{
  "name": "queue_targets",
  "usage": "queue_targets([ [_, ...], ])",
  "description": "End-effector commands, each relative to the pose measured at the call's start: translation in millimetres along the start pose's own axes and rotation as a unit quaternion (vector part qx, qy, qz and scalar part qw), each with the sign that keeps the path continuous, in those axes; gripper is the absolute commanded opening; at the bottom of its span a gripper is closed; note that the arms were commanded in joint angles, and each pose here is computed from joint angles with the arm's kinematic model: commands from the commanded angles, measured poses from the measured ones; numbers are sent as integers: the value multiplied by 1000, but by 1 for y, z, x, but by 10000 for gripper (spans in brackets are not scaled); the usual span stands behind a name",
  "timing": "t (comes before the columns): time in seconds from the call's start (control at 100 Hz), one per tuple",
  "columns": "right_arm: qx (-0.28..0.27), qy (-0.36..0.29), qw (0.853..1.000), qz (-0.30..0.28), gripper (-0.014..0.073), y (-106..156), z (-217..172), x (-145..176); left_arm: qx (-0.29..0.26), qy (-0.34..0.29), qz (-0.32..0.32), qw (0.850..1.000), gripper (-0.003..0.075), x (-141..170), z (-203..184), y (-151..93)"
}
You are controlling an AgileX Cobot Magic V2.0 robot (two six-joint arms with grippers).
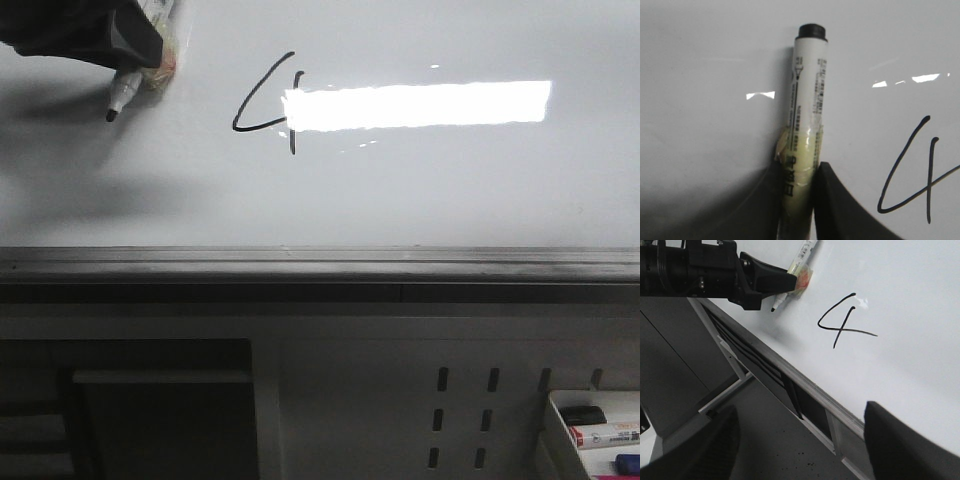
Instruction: Write number 4 on whiteboard
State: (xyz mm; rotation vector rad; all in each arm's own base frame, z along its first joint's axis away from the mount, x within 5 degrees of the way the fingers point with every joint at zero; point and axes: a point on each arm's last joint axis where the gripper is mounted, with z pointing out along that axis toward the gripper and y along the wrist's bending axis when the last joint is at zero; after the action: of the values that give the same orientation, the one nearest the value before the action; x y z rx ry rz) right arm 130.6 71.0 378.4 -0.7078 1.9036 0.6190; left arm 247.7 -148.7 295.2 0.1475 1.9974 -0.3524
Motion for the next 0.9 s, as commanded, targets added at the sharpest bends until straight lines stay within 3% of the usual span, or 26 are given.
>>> queue_targets([
  [0.0, 10, -43, 999, 4, 469, 1, -6, -12, -25, -23, -11, 999, -20, -14, 0, 9],
  [0.24, 10, -43, 999, 4, 469, 1, -6, -12, 34, -15, -21, 999, 10, -16, 4, 11],
  [0.31, 10, -43, 999, 4, 469, 1, -6, -12, 35, -15, -18, 999, 81, -16, 4, 11],
  [0.5, 10, -43, 999, 4, 469, 1, -6, -12, 36, -15, -17, 999, 370, -16, 4, 11],
  [0.6, 10, -43, 999, 4, 469, 1, -6, -12, 36, -17, -17, 999, 453, -16, 3, 10],
  [0.89, 13, -46, 999, 5, 469, 0, -6, -13, 57, -60, 37, 996, 496, -28, -27, 10],
])
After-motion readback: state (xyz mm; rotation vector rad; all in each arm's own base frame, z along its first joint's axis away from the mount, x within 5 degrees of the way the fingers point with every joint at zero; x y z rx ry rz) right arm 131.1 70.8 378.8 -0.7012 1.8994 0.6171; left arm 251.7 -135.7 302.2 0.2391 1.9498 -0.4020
